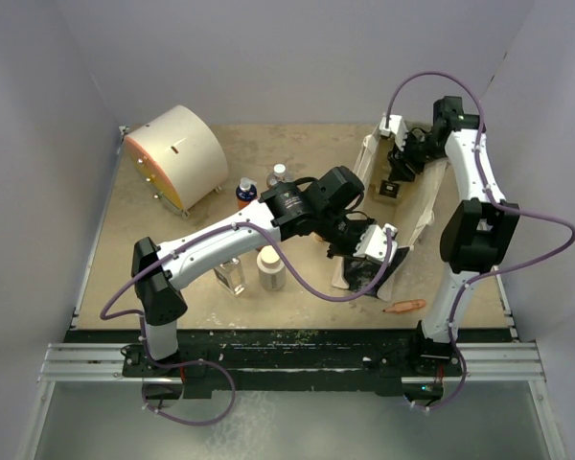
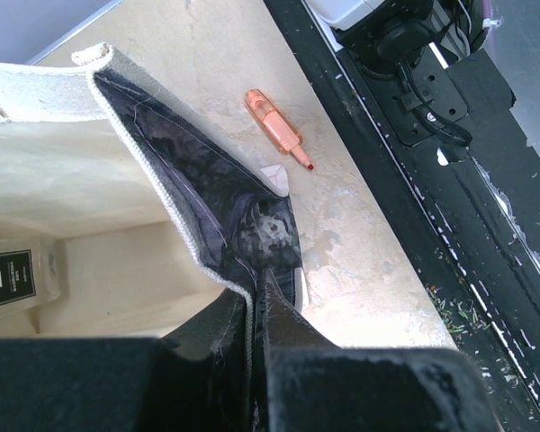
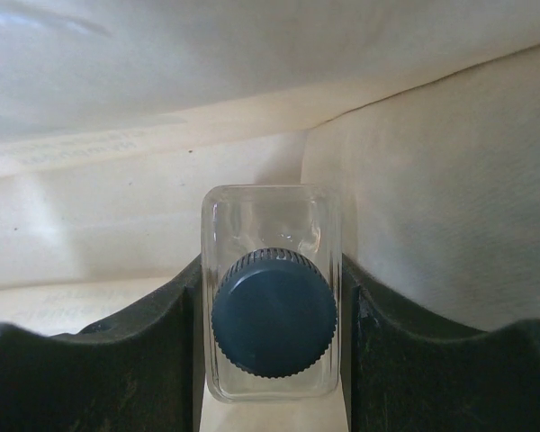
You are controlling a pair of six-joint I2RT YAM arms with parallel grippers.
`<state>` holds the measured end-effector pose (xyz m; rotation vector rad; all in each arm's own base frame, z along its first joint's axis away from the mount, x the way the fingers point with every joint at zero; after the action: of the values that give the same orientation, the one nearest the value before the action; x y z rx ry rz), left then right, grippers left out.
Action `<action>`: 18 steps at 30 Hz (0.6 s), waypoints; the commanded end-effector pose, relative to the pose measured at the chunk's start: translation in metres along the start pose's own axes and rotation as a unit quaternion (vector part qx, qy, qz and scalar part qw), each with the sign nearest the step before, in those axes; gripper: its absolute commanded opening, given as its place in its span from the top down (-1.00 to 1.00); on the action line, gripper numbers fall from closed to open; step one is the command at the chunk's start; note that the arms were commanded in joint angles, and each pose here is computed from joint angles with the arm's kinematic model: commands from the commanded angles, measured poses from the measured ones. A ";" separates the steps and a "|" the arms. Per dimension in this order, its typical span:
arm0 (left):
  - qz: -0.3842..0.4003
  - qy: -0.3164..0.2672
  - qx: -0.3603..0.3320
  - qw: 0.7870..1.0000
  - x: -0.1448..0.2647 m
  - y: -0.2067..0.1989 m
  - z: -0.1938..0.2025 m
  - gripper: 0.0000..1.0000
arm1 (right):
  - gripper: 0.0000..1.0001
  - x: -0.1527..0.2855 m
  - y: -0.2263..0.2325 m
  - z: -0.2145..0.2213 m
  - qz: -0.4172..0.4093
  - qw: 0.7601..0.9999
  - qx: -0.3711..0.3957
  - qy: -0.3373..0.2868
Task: Place the personal care products into the canvas bag
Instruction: Place the care product in the canvas bag.
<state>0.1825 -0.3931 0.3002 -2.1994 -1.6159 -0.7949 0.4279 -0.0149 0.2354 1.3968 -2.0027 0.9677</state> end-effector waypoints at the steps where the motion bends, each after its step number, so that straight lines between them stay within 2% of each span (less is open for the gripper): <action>1: 0.032 -0.028 -0.011 0.999 0.017 -0.021 -0.018 0.88 | 1.00 0.012 -0.021 -0.015 0.076 0.997 0.030 -0.010; 10: 0.074 -0.029 -0.017 0.997 0.014 -0.031 -0.010 0.89 | 1.00 0.020 -0.046 -0.019 0.171 0.985 0.038 -0.007; 18: 0.104 -0.040 -0.023 0.993 0.017 -0.040 -0.012 0.90 | 1.00 0.019 -0.051 -0.017 0.192 0.981 0.038 0.001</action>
<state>0.1814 -0.3902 0.2979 -2.2656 -1.5642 -0.8456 0.4433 -0.0115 0.2161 1.2389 -2.0914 0.9479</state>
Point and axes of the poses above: each gripper's point midway between its finger pads, its own x axis back along the fingers, its own y axis along the line the jaws close on, z = x × y, the point moved 8 cm from there along x, back along the fingers, and after that the axes turned 11 degrees about x, right-handed, at the moved point
